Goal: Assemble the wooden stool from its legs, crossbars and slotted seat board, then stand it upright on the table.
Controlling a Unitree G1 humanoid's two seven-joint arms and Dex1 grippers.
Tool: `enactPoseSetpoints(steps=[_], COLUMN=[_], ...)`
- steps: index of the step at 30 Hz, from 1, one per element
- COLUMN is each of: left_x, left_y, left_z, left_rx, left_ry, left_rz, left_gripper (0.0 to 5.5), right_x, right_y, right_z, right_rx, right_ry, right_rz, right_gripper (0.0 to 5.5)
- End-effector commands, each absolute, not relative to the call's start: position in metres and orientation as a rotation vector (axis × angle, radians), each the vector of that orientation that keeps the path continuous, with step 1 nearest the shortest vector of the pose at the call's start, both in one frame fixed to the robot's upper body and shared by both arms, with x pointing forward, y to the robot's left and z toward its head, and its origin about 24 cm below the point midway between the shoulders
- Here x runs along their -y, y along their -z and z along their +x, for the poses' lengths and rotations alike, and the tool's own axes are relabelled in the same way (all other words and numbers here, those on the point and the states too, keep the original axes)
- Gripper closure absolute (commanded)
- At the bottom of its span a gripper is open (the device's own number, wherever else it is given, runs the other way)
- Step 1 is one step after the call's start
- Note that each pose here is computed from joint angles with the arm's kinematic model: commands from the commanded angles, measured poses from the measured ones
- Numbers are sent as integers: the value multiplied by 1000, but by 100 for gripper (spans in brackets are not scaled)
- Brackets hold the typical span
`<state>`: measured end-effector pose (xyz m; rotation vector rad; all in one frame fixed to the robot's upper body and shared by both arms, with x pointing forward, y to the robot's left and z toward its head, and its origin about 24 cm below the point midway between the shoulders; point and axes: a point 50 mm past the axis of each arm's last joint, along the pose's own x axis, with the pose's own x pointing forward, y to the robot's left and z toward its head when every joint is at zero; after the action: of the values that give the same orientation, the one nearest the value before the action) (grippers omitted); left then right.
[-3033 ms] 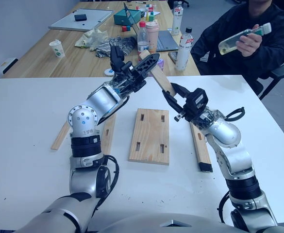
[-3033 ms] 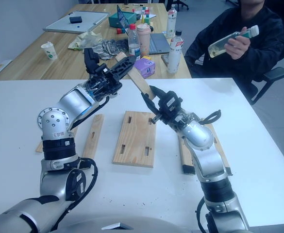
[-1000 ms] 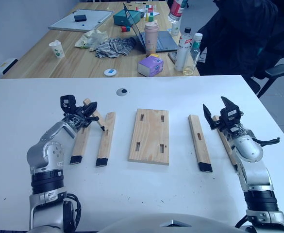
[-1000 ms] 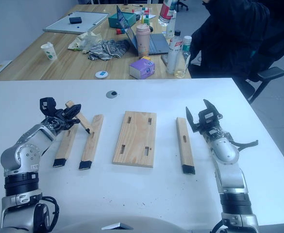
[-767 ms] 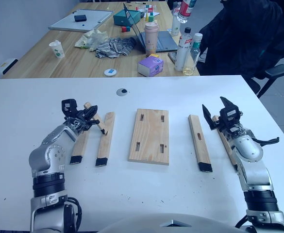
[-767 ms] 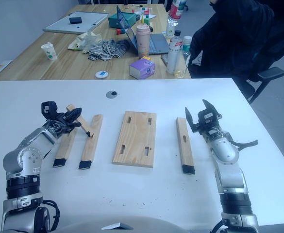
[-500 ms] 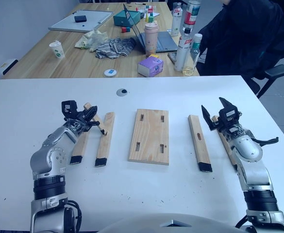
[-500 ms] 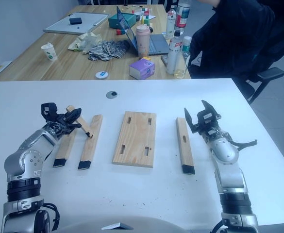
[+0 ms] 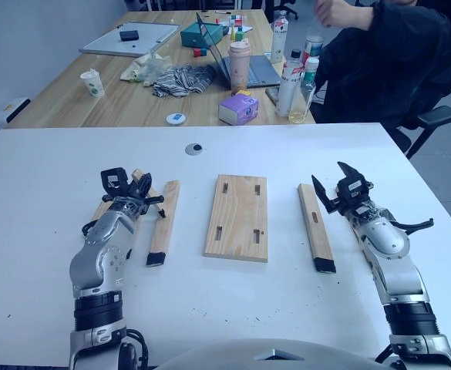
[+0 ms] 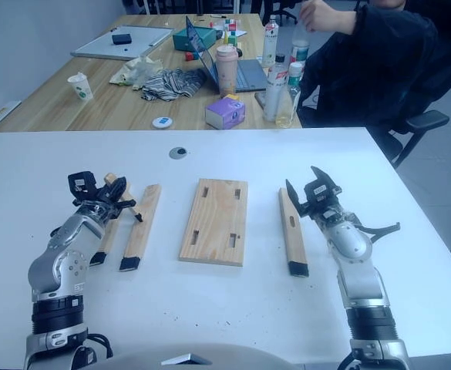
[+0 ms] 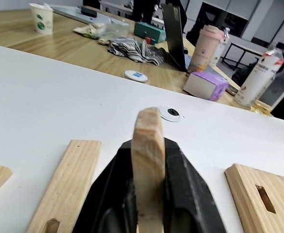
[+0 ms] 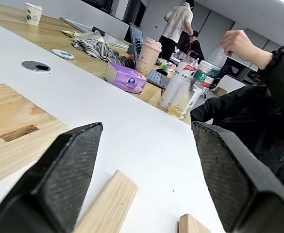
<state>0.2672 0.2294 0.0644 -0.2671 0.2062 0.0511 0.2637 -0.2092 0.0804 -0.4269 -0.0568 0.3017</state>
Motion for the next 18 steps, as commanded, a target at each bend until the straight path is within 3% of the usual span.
enactPoseSetpoints(steps=[1,8,13,18], left_x=[-240,-244,-249,-247], left_y=[-2,34,60,77], left_z=[243,234,221,207], left_rx=[-388,-396,-541,-693], left_ry=[-103,39,51,229], left_rz=[-188,-15,-120,-71], left_gripper=[511,511,511,511], right_x=[210,210,208,208], right_y=[-87,-90,-91,-91], right_z=[272,277,278,279], right_rx=[72,74,84,97], right_ry=[-335,-359,-363,-354], right_rz=[-453,-469,-474,-515], right_gripper=[212,212,212,212])
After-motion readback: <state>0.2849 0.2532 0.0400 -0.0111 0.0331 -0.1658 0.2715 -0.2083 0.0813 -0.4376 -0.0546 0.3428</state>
